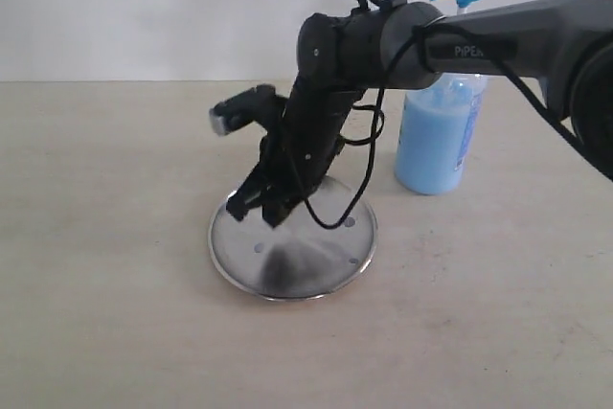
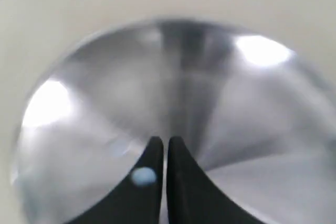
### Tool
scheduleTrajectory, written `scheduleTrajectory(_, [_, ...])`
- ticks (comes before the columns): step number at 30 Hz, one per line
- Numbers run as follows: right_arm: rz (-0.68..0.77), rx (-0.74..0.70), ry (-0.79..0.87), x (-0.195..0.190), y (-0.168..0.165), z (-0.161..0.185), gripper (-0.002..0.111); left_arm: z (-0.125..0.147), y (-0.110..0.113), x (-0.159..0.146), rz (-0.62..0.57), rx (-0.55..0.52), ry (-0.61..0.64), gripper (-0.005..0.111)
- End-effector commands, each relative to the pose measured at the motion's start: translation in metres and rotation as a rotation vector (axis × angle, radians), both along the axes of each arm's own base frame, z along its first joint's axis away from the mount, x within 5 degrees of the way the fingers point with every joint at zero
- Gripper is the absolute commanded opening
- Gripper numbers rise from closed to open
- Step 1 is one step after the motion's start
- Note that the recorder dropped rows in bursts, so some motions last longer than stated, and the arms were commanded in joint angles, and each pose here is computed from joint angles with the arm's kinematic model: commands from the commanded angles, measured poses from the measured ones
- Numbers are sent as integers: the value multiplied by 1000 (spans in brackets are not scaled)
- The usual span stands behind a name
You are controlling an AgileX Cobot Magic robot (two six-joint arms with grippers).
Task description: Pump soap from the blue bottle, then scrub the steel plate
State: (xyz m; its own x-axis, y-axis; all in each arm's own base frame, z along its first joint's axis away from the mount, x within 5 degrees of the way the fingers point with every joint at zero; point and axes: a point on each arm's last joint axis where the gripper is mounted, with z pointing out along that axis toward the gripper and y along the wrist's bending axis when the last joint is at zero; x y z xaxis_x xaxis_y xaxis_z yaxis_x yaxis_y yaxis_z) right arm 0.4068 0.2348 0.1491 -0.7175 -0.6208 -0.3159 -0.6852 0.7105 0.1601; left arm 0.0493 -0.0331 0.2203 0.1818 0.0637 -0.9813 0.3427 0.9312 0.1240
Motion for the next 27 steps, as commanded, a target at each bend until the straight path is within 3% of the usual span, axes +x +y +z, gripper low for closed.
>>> scheduleTrajectory(1, [-17,-286,94,-9,-26,-1,0,-2,-1,0,-10,3,1,4])
scheduleTrajectory(3, [-177,-372,-61,10,-42,1,0,-2,-1,0,-10,3,1,4])
scheduleTrajectory(5, [-300,-199,-210,28,-36,6,0,-2,-1,0,-10,3,1,4])
scheduleTrajectory(6, [-265,-113,-209,28,-27,7,0,-2,-1,0,-10,3,1,4])
scheduleTrajectory(7, [-112,-41,-128,17,-14,6,0,-2,-1,0,-10,3,1,4])
scheduleTrajectory(8, [82,-76,-49,4,-13,3,0,-2,-1,0,-10,3,1,4])
scheduleTrajectory(10, [185,-160,95,-10,-21,-1,0,-2,-1,0,-10,3,1,4])
scheduleTrajectory(11, [137,-249,111,-9,-30,-2,0,-2,-1,0,-10,3,1,4])
scheduleTrajectory(12, [-104,-311,-4,7,-41,-1,0,-2,-1,0,-10,3,1,4])
scheduleTrajectory(13, [-213,-276,-108,19,-42,1,0,-2,-1,0,-10,3,1,4])
scheduleTrajectory(14, [-298,-121,-231,32,-33,7,0,-2,-1,0,-10,3,1,4])
scheduleTrajectory(15, [-257,1,-227,32,-20,9,0,-2,-1,0,-10,3,1,4])
scheduleTrajectory(16, [-127,35,-159,21,-10,8,0,-2,-1,0,-10,3,1,4])
scheduleTrajectory(17, [200,-15,1,-2,-10,3,0,-2,-1,0,-10,3,1,4])
scheduleTrajectory(18, [251,-67,77,-10,-15,1,0,-2,-1,0,-10,3,1,4])
scheduleTrajectory(20, [-15,-200,46,1,-32,5,0,-2,-1,0,-10,3,1,4])
scheduleTrajectory(21, [-166,-166,-62,11,-36,20,0,-2,-1,0,-10,3,1,4])
scheduleTrajectory(27, [-178,23,-449,1,-45,122,0,-2,-1,0,-10,3,1,4])
